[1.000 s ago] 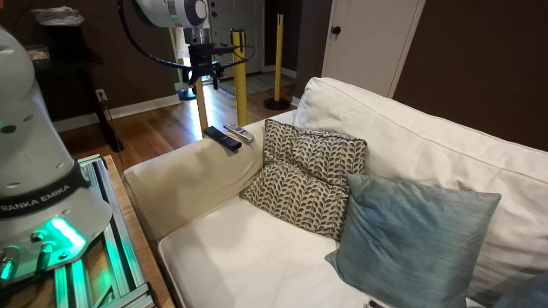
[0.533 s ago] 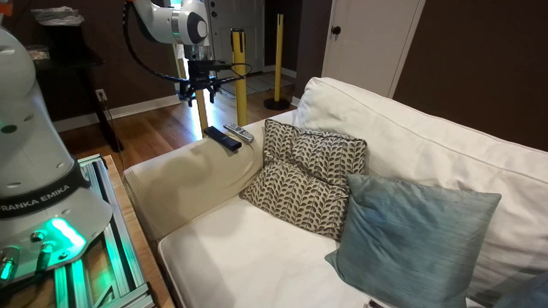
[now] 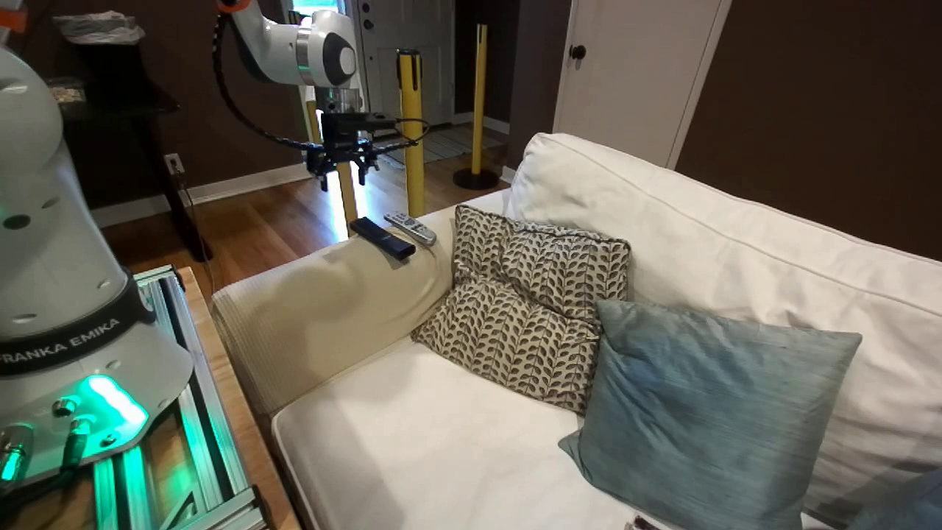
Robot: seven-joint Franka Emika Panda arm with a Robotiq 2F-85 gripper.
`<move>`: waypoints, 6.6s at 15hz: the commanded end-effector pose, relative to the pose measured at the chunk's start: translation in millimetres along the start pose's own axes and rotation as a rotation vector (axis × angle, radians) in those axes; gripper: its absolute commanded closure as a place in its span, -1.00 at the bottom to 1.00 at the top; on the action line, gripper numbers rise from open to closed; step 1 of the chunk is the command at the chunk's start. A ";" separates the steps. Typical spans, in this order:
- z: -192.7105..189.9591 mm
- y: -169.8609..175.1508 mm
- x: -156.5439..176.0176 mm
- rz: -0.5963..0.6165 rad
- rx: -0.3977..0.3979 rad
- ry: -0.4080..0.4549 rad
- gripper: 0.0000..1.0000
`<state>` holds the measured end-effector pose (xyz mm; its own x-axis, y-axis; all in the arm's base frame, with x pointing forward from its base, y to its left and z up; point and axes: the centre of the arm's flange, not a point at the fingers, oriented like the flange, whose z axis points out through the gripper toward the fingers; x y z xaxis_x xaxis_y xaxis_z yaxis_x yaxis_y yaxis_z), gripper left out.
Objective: Put the remote upright
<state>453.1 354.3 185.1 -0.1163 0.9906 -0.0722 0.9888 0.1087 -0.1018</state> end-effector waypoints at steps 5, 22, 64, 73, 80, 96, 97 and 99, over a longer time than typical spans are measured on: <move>45.4 6.4 -1.1 -0.034 0.019 -0.027 -1.00; 109.3 28.0 13.4 -0.111 -0.031 -0.044 -1.00; 117.0 51.5 22.9 -0.129 -0.033 -0.026 -1.00; 116.0 49.4 16.0 -0.114 -0.028 -0.026 -1.00; 114.3 48.1 14.0 -0.107 -0.023 -0.032 -0.90; 105.5 46.1 11.3 -0.101 -0.025 -0.037 -1.00; 104.2 46.0 10.7 -0.099 -0.028 -0.038 -1.00; 102.9 46.2 9.4 -0.094 -0.030 -0.037 -1.00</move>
<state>494.6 367.6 70.6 -0.2243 0.9709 -0.0839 0.9733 0.2188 -0.0694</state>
